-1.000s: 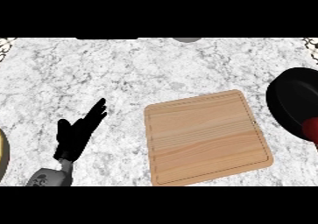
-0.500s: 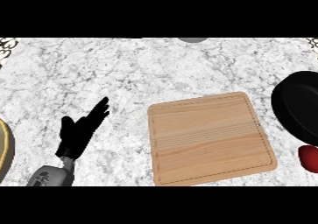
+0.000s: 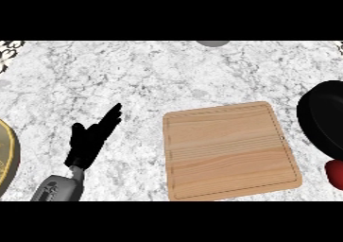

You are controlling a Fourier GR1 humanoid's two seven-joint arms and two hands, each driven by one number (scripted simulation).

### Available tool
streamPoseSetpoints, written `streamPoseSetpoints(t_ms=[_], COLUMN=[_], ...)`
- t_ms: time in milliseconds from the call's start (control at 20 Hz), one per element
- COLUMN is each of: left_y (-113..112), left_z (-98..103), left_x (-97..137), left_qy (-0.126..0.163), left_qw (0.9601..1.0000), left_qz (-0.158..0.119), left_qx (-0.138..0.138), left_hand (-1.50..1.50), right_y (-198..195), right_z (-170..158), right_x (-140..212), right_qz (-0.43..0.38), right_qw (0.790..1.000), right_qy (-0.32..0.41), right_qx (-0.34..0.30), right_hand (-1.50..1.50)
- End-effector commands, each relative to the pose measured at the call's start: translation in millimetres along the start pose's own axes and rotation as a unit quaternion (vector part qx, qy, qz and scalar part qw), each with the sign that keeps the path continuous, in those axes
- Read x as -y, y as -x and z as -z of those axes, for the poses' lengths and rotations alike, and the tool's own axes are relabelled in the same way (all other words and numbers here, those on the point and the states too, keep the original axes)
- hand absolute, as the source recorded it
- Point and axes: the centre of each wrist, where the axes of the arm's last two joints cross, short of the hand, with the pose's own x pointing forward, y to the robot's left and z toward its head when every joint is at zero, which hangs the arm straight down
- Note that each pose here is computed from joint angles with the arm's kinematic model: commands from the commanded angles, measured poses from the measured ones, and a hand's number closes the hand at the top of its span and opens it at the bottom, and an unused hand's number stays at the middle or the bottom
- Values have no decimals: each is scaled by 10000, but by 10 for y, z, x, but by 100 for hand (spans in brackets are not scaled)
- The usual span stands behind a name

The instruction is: Pick the tomato from the cutting board and place it in the pot

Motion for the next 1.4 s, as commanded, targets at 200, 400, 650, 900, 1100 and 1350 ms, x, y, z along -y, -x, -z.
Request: streamPoseSetpoints(t_ms=[200,400,650,900,1100,1350], left_y=[153,142,123,9,73,98], left_z=[9,-26,31,-23,72,-70], left_x=[271,-107,3,22,-115,-193], left_qy=[87,8,-59,-62,-137,-229], left_qw=[9999,9999,9999,9999,9998,9996], left_qz=[32,-28,-62,39,65,37], left_qx=[-90,-109,-112,-111,-92,-147], left_hand=[0,0,0,0,0,0], right_y=[-178,-183,-272,-182,-145,-161], right_z=[590,845,1163,1351,1416,1563], right_x=[-126,-316,-616,-1086,-1270,-1498], right_qz=[-292,-523,-2085,-2861,-2983,-2917], right_qw=[9926,9868,9656,9374,9082,8909], right_qy=[-997,-1314,-1315,-1948,-2877,-3352], right_qx=[623,789,822,391,-585,-945], right_hand=[150,150,150,150,150,-150])
